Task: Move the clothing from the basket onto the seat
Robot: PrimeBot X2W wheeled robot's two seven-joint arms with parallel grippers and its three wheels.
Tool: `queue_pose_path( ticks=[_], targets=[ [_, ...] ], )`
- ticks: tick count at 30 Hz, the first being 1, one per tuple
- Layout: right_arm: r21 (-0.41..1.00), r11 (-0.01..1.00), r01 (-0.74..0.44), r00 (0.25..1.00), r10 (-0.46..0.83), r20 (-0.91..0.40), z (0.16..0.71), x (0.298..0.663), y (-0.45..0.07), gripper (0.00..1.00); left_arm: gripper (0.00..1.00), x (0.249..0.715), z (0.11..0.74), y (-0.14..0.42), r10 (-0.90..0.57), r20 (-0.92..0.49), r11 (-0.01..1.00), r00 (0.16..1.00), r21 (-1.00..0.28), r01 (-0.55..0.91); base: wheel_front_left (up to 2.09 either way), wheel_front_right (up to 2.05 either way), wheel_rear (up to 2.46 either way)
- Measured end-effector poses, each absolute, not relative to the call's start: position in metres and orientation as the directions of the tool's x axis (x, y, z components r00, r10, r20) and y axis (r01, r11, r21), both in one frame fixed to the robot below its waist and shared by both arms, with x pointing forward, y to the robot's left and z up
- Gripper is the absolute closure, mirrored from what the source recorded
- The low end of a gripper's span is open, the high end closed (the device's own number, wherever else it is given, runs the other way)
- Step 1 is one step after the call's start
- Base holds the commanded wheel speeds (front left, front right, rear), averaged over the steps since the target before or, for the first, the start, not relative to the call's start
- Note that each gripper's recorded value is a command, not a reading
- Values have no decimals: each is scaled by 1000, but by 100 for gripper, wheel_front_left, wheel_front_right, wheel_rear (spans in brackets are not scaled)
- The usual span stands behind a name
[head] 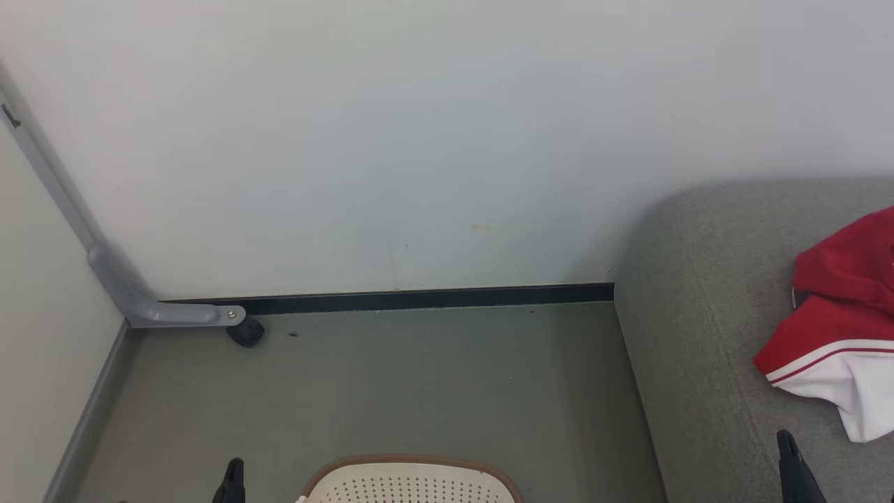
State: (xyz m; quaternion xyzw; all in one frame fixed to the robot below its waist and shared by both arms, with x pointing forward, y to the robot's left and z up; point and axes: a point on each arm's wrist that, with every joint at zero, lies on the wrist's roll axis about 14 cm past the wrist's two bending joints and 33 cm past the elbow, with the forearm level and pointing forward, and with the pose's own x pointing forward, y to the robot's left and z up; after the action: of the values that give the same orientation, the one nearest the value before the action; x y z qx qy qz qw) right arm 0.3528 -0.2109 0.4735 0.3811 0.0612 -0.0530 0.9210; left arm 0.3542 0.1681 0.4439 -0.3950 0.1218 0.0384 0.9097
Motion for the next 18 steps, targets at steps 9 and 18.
queue_pose_path(
  ticks=[9,18],
  targets=[
    [782,603,158,985,-45,-164,471,357,-211,100,100,358,447,170,-37,-244,590,969,-788,-176,0,0,0],
    [857,490,159,986,-37,-162,471,361,-210,100,100,363,452,172,-41,-227,482,973,-858,-180,0,0,0]
  ],
)
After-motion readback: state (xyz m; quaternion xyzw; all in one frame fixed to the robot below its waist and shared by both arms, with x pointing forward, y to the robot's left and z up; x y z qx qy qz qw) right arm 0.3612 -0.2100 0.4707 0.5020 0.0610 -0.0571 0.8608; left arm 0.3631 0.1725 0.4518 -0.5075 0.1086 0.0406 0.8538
